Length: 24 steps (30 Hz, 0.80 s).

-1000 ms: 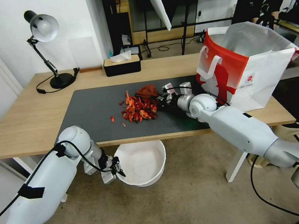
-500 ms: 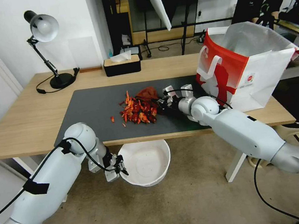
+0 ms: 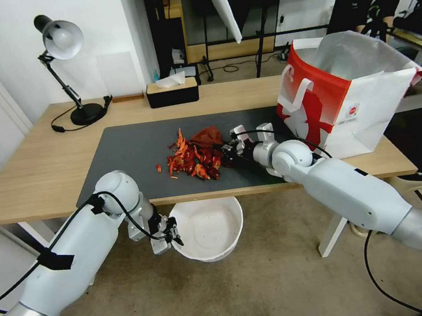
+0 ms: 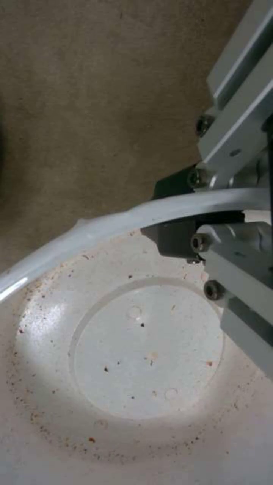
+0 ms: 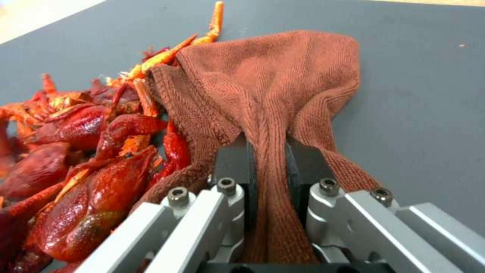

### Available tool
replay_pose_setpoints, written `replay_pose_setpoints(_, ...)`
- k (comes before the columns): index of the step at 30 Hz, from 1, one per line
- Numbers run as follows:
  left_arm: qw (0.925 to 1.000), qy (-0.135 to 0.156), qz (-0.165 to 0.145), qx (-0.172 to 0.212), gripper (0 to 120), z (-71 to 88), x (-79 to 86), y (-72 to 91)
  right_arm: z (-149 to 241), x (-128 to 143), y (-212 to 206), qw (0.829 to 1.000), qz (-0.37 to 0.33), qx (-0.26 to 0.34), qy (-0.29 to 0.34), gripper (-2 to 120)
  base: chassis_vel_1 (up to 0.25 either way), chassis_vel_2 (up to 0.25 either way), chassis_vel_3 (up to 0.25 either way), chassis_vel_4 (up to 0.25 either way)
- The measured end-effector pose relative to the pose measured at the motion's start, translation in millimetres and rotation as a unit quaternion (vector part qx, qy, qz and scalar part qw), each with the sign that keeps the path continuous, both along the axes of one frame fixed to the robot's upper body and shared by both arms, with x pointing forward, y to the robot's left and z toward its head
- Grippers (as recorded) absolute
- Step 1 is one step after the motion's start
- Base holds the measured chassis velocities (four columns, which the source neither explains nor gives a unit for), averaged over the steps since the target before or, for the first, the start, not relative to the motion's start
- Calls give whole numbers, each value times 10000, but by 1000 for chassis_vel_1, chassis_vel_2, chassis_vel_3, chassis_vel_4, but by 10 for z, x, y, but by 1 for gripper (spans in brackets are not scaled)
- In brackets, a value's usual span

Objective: Sweep shrimp from table into container with towel, then put container into takeout bag.

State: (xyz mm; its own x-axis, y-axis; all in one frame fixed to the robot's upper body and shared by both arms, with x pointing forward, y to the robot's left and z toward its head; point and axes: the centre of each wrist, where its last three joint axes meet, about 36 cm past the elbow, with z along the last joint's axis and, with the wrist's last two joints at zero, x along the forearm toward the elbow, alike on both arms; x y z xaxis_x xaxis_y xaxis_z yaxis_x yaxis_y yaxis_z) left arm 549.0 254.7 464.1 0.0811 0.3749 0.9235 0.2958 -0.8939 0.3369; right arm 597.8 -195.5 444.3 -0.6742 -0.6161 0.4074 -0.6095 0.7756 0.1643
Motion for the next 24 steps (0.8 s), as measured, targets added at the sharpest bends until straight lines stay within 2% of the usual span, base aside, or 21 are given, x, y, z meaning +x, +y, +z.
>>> replay_pose_setpoints(6, 10000, 1, 11, 13, 0, 8, 38, 2, 1, -172, 56, 9999, 103, 46, 78, 10, 0, 0, 0, 0)
replay_pose_setpoints(24, 10000, 3, 42, -10, 0, 22, 46, 34, 31, -424, 3, 9994, 281, -9, 177, 10, 0, 0, 0, 0)
